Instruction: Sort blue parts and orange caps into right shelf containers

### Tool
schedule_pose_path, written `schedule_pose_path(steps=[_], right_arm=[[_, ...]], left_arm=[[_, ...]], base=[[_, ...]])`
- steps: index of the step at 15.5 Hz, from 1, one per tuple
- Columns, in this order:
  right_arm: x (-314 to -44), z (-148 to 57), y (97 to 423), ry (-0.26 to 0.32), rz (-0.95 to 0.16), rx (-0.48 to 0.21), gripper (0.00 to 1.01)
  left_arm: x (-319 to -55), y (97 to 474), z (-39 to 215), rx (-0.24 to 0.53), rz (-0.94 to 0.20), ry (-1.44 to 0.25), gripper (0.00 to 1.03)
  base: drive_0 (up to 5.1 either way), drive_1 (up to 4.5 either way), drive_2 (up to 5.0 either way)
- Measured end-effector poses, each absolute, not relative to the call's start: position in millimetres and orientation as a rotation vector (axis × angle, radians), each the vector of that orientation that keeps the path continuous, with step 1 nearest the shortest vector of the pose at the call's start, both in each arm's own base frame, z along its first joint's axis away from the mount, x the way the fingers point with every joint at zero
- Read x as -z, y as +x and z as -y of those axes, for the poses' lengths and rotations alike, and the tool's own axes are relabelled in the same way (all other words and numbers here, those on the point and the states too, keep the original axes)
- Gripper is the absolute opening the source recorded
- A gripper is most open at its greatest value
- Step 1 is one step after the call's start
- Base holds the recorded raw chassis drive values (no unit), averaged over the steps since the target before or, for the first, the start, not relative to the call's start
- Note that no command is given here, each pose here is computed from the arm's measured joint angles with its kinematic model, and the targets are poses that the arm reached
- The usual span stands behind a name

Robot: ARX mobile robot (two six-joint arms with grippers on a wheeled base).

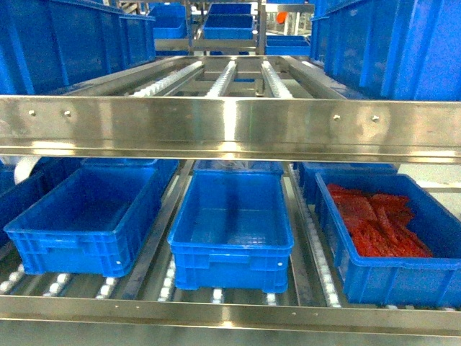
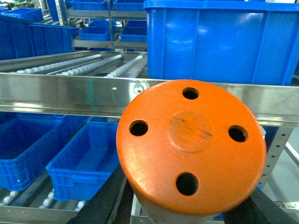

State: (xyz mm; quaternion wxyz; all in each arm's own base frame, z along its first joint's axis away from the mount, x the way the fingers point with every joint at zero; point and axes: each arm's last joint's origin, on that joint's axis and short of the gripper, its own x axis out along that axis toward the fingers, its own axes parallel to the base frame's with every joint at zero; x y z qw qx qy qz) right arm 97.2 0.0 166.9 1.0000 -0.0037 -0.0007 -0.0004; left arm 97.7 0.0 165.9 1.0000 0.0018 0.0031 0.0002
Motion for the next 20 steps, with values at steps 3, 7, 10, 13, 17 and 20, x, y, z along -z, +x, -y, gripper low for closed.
schedule_pose_path(steps=[3, 7, 10, 13, 17, 20], right_arm=[[-167.0, 0.0, 97.2, -0.007, 0.002, 0.0, 0.44], [-167.2, 0.0, 97.2, -0.007, 0.004, 0.0, 0.44], [-166.9, 0.0, 97.2, -0.007, 0.001, 0.0, 0.44], [-166.6, 0.0, 97.2, -0.007, -0.002, 0.001, 0.44], [-167.1, -0.1, 97.2, -0.007, 0.002, -0.003, 0.44], [-167.2, -0.1, 97.2, -0.007, 0.004, -0.003, 0.44]], left_arm=[[-165.9, 97.7, 0.0, -0.001, -0.006, 0.003, 0.41], [-165.8, 97.7, 0.0, 0.0, -0.007, 0.004, 0.41], [-165.8, 97.7, 0.0, -0.001, -0.007, 0.004, 0.41], [-165.6, 97.7, 0.0, 0.0, -0.009, 0.004, 0.41], [-165.8, 97.7, -0.1, -0.003, -0.006, 0.003, 0.41], [-165.6, 97.7, 0.1, 0.0, -0.008, 0.003, 0.41]], base=[[-4.8, 2.57, 2.6], [-4.9, 2.55, 2.6], [-4.9, 2.55, 2.5], [-4.8, 2.63, 2.6], [-1.2, 0.64, 0.6], [0.0, 0.0, 0.0]])
